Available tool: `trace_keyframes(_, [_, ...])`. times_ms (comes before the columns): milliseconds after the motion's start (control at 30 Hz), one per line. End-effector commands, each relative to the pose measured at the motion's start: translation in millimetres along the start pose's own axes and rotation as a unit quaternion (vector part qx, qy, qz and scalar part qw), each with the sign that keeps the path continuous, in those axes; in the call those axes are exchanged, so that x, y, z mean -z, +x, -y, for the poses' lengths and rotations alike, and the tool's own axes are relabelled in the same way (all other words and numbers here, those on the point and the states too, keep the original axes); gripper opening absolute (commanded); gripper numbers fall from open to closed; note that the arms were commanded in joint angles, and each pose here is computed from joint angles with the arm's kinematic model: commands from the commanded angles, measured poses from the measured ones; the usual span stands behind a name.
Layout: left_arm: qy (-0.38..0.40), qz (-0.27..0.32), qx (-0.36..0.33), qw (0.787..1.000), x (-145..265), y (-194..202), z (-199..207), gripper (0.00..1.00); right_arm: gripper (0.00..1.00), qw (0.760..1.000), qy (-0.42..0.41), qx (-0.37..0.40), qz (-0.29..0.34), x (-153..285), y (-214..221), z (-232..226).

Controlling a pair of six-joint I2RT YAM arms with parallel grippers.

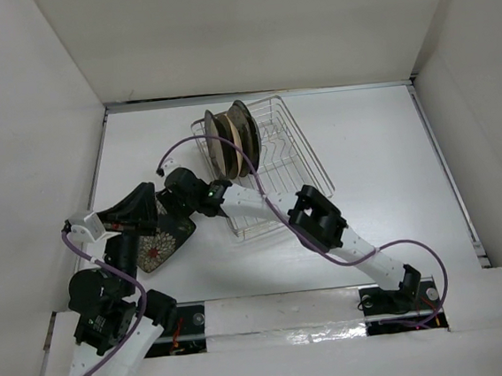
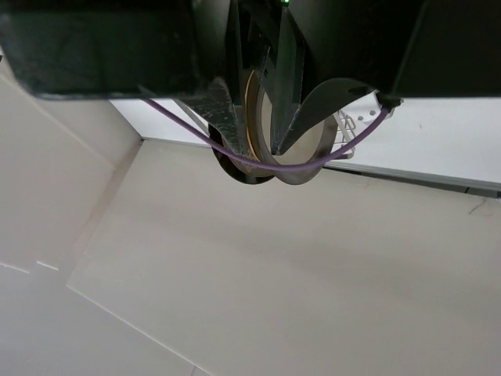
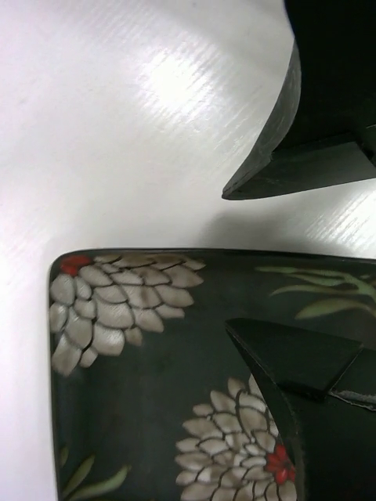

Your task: Load the plates into the dish rack

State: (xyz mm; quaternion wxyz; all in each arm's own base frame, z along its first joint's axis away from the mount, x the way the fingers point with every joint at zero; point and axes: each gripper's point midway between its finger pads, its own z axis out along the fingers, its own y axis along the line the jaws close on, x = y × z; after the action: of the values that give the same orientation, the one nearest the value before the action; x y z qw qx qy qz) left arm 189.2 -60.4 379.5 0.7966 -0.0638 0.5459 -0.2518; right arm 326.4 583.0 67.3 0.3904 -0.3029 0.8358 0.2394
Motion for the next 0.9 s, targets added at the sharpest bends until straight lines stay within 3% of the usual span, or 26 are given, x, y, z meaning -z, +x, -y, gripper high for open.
trace_keyframes(0, [0.017, -0.008, 0.002, 1.0, -6.2, 3.4, 7.8, 0.16, 0.68, 0.999, 0.004, -0.005, 0.031, 11.2, -20.0, -3.9])
trace_keyframes(467, [0.026, -0.034, 0.002, 0.999, -10.7, 14.5, 12.5, 0.17, 0.63, 0.987, -0.152, -0.049, -0.031, 6.9, 28.5, -49.7])
trace_keyframes(633, [0.024, -0.025, 0.004, 0.999, -9.7, 11.0, 11.6, 0.17, 0.52, 0.98, -0.186, -0.057, -0.037, 11.1, 29.8, -61.8])
trace_keyframes(867, [0.026, -0.021, 0.006, 0.999, -7.6, 8.7, 12.0, 0.18, 0.28, 0.972, -0.217, -0.075, -0.051, 7.6, 39.4, -72.7])
